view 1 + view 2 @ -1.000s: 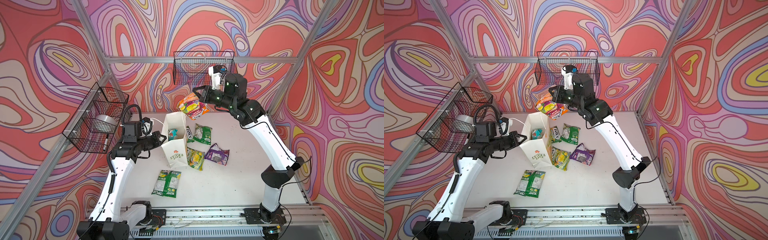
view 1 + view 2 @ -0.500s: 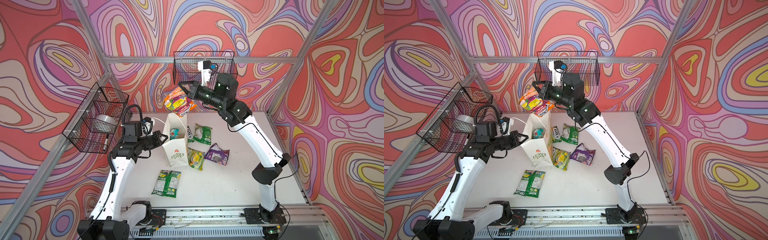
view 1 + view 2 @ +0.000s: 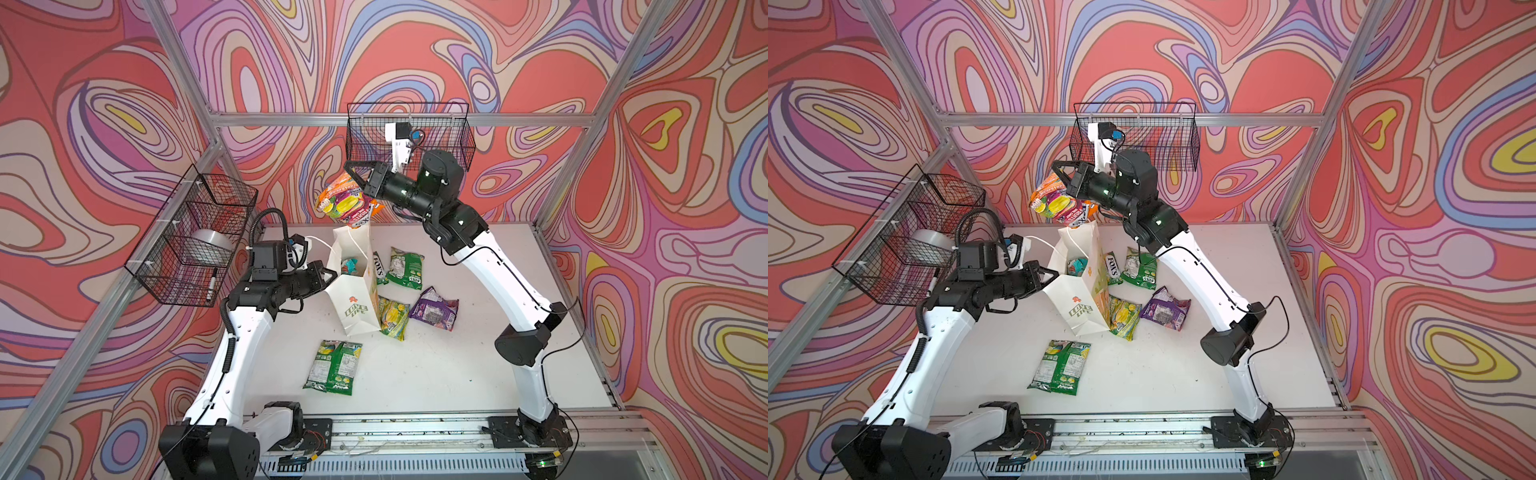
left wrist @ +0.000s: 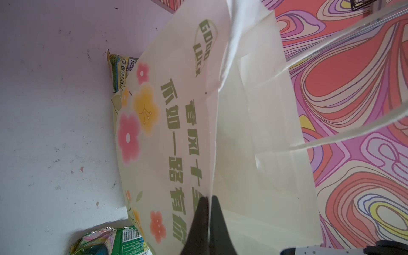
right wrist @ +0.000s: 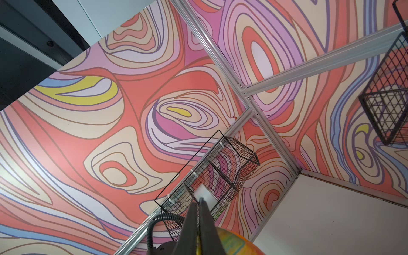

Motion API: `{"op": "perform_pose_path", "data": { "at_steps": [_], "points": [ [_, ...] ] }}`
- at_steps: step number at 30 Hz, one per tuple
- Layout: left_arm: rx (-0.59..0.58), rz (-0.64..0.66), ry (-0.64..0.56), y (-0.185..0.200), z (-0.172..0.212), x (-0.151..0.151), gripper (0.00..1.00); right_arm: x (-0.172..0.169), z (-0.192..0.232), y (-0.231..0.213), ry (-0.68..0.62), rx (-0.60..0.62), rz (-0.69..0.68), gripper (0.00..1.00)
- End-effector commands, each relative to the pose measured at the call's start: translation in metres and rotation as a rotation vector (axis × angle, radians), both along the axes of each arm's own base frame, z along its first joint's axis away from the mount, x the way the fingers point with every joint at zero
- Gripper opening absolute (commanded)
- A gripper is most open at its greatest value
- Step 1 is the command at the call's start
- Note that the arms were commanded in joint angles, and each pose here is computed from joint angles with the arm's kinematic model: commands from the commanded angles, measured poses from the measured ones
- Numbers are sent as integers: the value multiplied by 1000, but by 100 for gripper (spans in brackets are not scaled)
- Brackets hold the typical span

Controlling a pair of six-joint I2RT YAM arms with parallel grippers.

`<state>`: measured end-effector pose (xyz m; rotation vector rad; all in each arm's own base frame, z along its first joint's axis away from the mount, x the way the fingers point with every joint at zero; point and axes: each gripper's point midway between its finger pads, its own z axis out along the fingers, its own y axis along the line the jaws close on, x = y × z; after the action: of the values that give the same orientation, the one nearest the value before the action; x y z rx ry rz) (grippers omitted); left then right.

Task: Place the snacks into the paper bag
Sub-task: 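Carry the green packet with the right gripper up over the bag, then lower the green packet into the bag mouth and open the right gripper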

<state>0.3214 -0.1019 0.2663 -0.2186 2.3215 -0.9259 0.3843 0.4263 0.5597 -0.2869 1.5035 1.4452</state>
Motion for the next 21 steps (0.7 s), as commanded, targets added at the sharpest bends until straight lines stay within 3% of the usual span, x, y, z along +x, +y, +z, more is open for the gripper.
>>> {"op": "perform_pose_path", "data": {
  "at_steps": [1, 15, 21],
  "points": [
    [28, 1, -27, 1, 7, 4, 0, -28, 46, -15, -88, 96, 27, 0],
    [-32, -44, -57, -9, 16, 2, 0, -53, 67, -10, -145, 146, 86, 0],
    [-61, -63, -92, -14, 26, 0, 0, -43, 51, 1, -112, 123, 80, 0]
  ]
}}
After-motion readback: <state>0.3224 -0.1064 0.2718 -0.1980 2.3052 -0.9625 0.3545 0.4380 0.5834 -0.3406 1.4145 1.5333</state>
